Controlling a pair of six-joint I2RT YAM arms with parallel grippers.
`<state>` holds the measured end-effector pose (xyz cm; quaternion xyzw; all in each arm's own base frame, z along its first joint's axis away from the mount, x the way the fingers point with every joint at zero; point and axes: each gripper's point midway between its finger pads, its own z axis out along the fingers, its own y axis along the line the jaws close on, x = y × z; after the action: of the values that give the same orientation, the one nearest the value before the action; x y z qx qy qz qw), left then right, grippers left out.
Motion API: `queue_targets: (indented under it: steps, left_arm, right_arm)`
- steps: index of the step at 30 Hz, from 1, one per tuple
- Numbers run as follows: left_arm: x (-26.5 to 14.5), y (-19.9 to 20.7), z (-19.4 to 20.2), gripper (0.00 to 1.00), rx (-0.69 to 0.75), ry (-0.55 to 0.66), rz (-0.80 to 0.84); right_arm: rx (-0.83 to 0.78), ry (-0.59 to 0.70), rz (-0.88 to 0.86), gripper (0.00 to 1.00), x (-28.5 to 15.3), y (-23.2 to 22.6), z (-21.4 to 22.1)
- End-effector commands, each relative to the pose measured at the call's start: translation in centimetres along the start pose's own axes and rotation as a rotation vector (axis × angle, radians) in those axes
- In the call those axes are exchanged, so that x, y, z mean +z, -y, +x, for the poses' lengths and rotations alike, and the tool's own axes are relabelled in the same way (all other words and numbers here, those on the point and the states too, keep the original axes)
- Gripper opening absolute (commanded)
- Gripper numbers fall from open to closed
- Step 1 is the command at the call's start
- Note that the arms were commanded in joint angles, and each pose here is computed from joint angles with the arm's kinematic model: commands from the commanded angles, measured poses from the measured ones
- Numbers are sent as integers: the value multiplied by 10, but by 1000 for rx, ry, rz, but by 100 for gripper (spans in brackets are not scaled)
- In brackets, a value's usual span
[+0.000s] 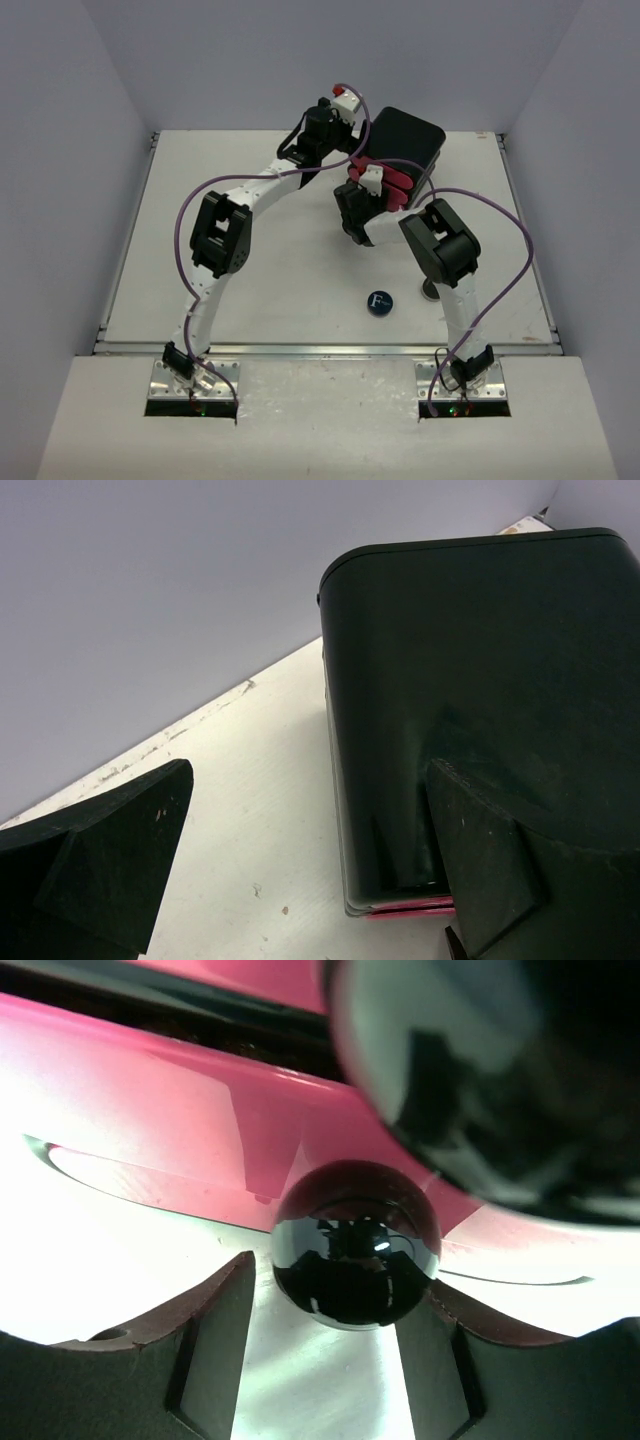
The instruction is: Organize the makeup
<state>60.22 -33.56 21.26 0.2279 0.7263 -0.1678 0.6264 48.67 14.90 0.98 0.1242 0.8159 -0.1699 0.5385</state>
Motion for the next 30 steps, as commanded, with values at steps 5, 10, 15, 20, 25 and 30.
queue_targets:
  steps: [5,10,15,20,25,30]
  left_arm:
    - [-12,-12,-48,99,-8,105,-22]
    - [-11,-13,-47,99,-10,105,-22]
    - [-12,-14,-47,99,-20,102,-24]
    - [-12,-15,-47,99,-19,102,-27]
    - [-13,-15,-50,99,-23,107,-24]
    - [-13,-15,-49,99,-26,105,-26]
  right_arm:
    - [110,114,32,54,5,-4,-53]
    - [116,130,72,49,3,4,-59]
    - [104,99,90,46,4,9,-45]
    - [169,6,129,39,3,15,-26]
    - [212,-6,138,21,2,23,-23]
    - [204,-5,139,4,1,24,-24]
